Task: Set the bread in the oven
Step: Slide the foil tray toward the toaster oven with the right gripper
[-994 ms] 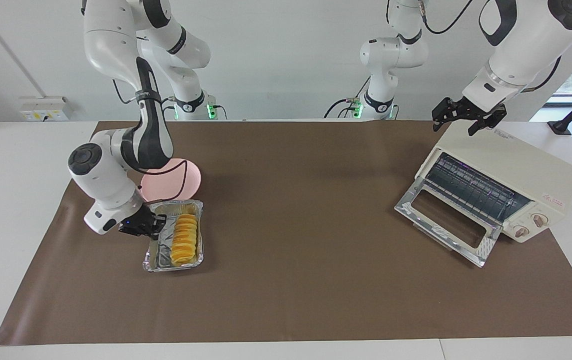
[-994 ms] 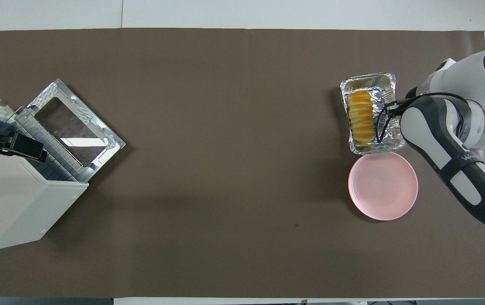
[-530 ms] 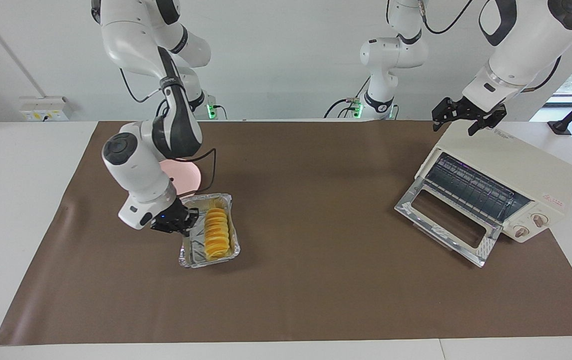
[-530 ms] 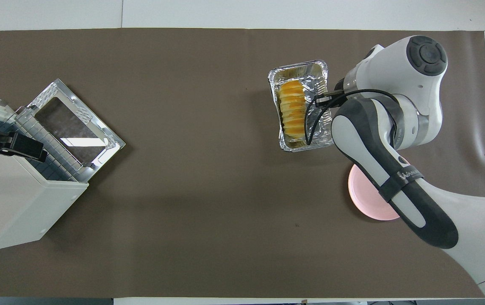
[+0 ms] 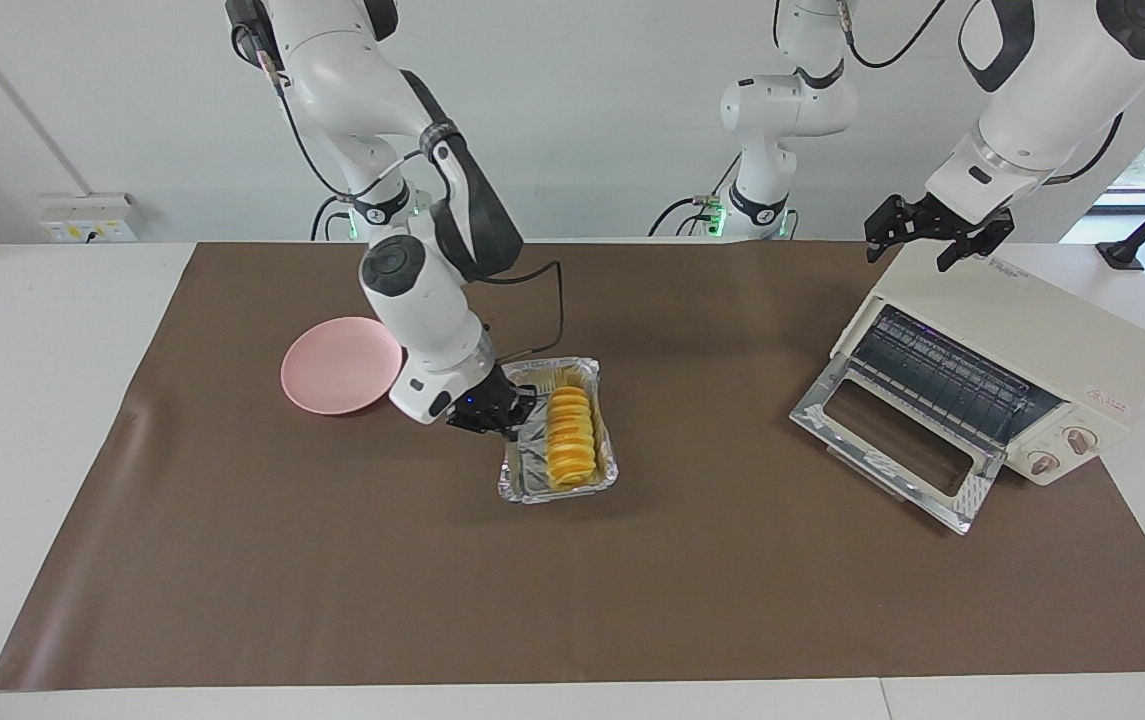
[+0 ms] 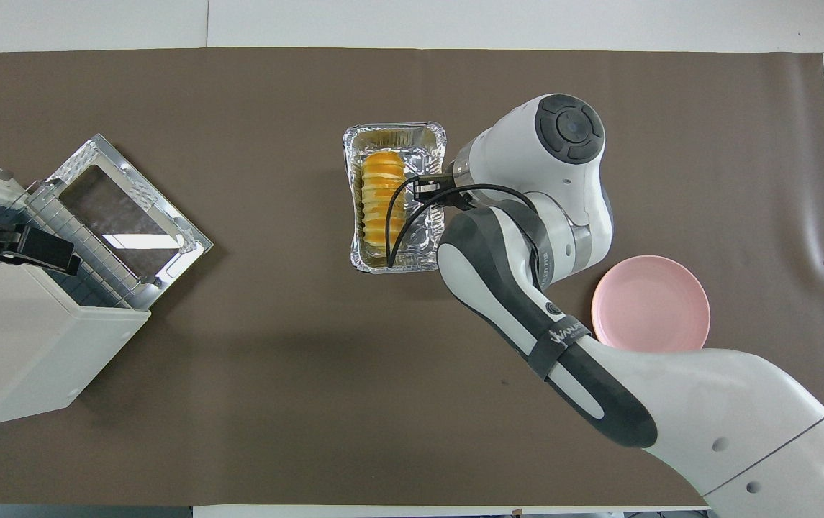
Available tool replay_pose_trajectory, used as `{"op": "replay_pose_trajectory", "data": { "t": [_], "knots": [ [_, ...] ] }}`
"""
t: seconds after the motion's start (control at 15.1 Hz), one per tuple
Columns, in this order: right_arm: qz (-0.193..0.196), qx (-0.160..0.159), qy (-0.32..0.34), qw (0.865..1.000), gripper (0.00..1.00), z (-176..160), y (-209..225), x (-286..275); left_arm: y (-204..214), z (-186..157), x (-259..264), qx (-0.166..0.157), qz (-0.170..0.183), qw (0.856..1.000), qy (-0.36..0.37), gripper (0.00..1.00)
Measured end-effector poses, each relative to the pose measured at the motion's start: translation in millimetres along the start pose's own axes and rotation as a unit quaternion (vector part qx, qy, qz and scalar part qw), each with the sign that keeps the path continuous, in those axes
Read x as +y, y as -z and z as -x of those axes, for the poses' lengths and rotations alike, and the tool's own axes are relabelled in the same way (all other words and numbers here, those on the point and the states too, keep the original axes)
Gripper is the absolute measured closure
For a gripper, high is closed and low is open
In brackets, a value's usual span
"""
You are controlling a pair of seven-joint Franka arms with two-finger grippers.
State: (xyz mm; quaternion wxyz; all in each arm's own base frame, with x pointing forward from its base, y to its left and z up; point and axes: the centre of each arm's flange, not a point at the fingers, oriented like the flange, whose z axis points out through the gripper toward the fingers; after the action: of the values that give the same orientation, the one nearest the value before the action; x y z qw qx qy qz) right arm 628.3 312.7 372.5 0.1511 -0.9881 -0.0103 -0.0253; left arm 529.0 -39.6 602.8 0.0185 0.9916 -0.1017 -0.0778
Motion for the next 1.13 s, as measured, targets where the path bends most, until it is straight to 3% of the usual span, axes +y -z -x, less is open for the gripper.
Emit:
{"op": "replay_pose_trajectory", "data": {
  "t": [0.33, 0.86, 1.06, 1.13],
  "knots": [
    [-0.011, 0.008, -0.001, 1.000, 0.98, -7, -32, -12, 0, 0, 0, 0.000, 0.000, 1.000, 0.000, 0.00],
    [-0.009, 0.005, 0.012, 1.000, 0.98, 4, -48, -28, 0, 0, 0, 0.000, 0.000, 1.000, 0.000, 0.00],
    [-0.007, 0.003, 0.011, 1.000, 0.90, 4, -51, -26, 0, 0, 0, 0.000, 0.000, 1.000, 0.000, 0.00],
    [-0.006, 0.001, 0.010, 1.000, 0.81, 5, -52, -24, 0, 0, 0, 0.000, 0.000, 1.000, 0.000, 0.00]
  ]
}}
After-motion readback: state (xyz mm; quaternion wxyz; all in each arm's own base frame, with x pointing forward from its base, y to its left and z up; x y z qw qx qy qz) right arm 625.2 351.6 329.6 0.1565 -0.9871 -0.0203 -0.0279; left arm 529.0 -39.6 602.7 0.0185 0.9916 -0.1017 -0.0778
